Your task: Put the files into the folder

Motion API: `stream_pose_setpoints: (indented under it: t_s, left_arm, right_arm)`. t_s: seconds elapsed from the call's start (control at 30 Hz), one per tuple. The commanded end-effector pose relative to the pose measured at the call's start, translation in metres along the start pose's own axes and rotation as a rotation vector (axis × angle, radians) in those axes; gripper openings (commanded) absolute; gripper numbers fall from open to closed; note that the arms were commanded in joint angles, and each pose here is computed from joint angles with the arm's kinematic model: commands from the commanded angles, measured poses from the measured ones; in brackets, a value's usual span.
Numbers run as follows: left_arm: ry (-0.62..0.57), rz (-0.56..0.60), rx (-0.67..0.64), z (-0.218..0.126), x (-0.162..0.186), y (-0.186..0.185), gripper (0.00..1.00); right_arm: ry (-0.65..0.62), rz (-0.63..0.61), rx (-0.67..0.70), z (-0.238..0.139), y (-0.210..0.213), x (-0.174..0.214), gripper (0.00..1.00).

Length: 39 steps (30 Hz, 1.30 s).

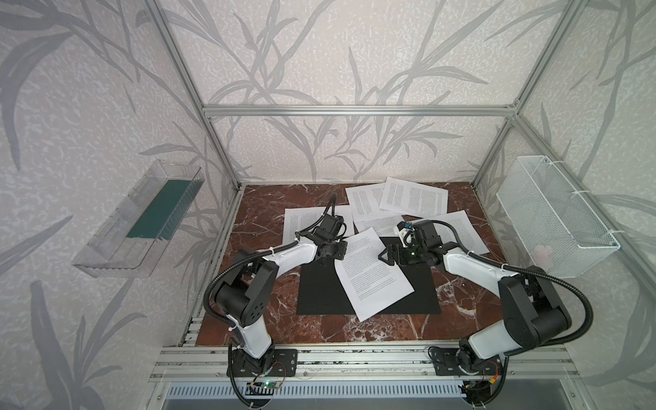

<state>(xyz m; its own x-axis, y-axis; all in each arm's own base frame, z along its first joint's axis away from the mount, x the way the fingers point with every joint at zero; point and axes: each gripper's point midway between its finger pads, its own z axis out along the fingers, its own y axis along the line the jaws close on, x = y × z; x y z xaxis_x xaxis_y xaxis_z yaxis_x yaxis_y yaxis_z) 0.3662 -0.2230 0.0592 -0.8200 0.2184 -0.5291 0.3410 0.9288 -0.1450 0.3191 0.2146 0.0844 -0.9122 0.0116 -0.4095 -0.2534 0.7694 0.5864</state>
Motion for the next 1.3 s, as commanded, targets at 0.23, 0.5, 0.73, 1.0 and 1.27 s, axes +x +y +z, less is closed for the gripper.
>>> stream_pose_setpoints:
  t_s: [0.23,0.5,0.73,1.0,1.27]
  left_arm:
    - [0.008,0.019,-0.004,0.006,0.005,0.002,0.00]
    - [0.005,0.014,-0.003,0.007,0.004,0.002,0.00]
    - [-0.003,0.011,0.001,0.005,0.003,0.002,0.00]
    - [-0.010,0.008,0.004,0.004,0.003,0.001,0.00]
    - [-0.014,0.006,0.003,0.003,0.002,0.002,0.00]
  right_arm:
    - [0.065,0.027,0.068,0.014,-0.014,-0.002,0.77]
    - [0.086,0.037,-0.032,0.020,0.000,0.000,0.61]
    - [0.107,0.054,-0.045,0.023,0.001,0.003,0.48]
    - [0.155,0.094,-0.017,0.035,-0.010,0.010,0.35]
    - [0.147,0.090,-0.013,0.029,-0.007,0.006,0.23]
